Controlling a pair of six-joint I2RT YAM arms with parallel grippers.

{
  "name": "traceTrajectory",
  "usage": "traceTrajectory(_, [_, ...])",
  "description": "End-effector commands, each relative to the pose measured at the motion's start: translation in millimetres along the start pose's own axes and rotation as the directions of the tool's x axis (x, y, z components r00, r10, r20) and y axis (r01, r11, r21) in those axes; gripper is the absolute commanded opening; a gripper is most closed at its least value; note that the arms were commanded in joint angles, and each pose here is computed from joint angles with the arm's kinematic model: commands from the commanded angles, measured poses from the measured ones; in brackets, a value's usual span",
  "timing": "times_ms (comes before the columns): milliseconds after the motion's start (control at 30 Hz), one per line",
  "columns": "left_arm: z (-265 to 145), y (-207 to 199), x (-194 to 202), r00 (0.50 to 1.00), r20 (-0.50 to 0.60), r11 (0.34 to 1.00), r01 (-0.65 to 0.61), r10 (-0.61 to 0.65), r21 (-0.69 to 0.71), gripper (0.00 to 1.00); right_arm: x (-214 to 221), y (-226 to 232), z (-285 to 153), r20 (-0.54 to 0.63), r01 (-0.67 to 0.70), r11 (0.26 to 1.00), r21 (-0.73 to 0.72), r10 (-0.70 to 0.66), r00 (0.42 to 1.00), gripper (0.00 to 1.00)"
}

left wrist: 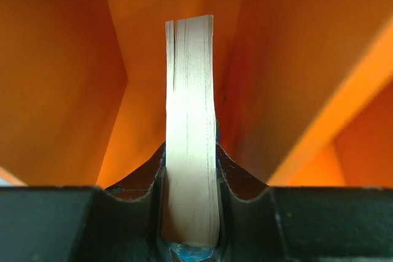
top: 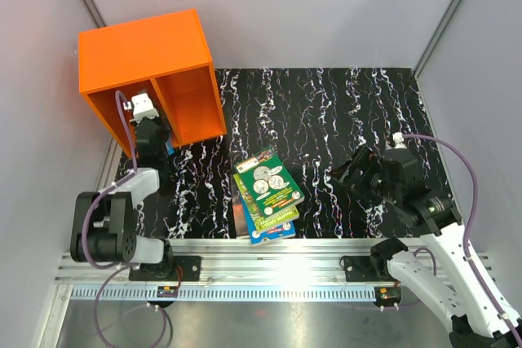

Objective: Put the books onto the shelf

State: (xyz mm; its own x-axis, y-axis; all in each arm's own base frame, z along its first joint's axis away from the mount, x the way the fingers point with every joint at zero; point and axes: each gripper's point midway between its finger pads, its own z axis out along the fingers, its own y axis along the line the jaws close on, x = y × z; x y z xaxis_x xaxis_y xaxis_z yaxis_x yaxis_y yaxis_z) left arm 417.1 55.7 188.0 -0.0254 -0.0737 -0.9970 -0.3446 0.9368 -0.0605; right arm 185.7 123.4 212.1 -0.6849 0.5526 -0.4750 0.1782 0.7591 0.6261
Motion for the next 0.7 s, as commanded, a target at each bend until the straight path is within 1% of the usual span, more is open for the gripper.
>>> traceTrajectory(0, [18.7,-9.3,-84.4,0.956,0.264,0.991,0.117,-0.128,0.058,0.0,0.6,0.8,-4.0,0.017,-0.031,0.999,-0.021,0.032,0.999,0.96])
traceTrajectory(33, [23.4,-8.5,-78.3,0.956,0.258,0.99,0.13,-0.14,0.055,0.0,1.3,-0.6,-4.2,0.018,-0.041,0.999,-0.018,0.041,0.999,0.95])
traceTrajectory(100, [28.0,-8.1,-80.7,0.949,0.279,0.989,0.138,-0.147,0.05,0.0,4.1,-3.9,-3.8,0.016,-0.049,0.999,-0.015,0.049,0.999,0.96])
traceTrajectory(133, [32.0,-9.1,-76.1,0.951,0.273,0.989,0.136,-0.144,0.049,0.0,6.3,-6.6,-3.6,0.01,-0.053,0.999,-0.007,0.054,0.999,0.96])
traceTrajectory(233, [37.2,-10.2,-84.5,0.938,0.314,0.989,0.139,-0.148,0.051,0.0,12.1,-13.7,-3.0,0.005,-0.069,0.998,0.003,0.069,0.998,0.95])
traceTrajectory(267, [39.1,-10.3,-79.9,0.942,0.305,0.99,0.132,-0.14,0.047,0.0,12.1,-13.7,-3.0,0.004,-0.069,0.998,0.003,0.069,0.998,0.95])
traceTrajectory(333, [42.9,-12.4,-84.2,0.938,0.325,0.992,0.114,-0.123,0.049,0.0,14.1,-16.2,-2.0,0.001,-0.071,0.997,0.008,0.071,0.997,0.95])
traceTrajectory(500, [55.0,-20.9,-64.0,0.949,0.29,0.992,0.102,-0.12,0.076,0.0,18.5,-18.1,5.7,-0.024,-0.072,0.997,0.021,0.072,0.997,0.95])
traceTrajectory(567, [54.8,-22.4,-62.4,0.952,0.281,0.991,0.103,-0.123,0.083,0.01,16.6,-15.4,7.6,-0.023,-0.073,0.997,0.016,0.073,0.997,0.95])
traceTrajectory(600, [53.2,-24.2,-61.6,0.956,0.267,0.99,0.101,-0.123,0.094,0.03,16.1,-14.4,9.0,-0.027,-0.071,0.997,0.019,0.072,0.997,0.95])
traceTrajectory(633, [52.2,-26.0,-61.0,0.959,0.261,0.991,0.089,-0.113,0.104,0.09,14.1,-12.8,9.6,-0.02,-0.071,0.997,0.015,0.072,0.997,0.95])
traceTrajectory(667, [50.6,-28.5,-58.3,0.964,0.245,0.99,0.073,-0.1,0.119,0.21,13.9,-12.1,10.6,-0.021,-0.071,0.997,0.014,0.072,0.997,0.96])
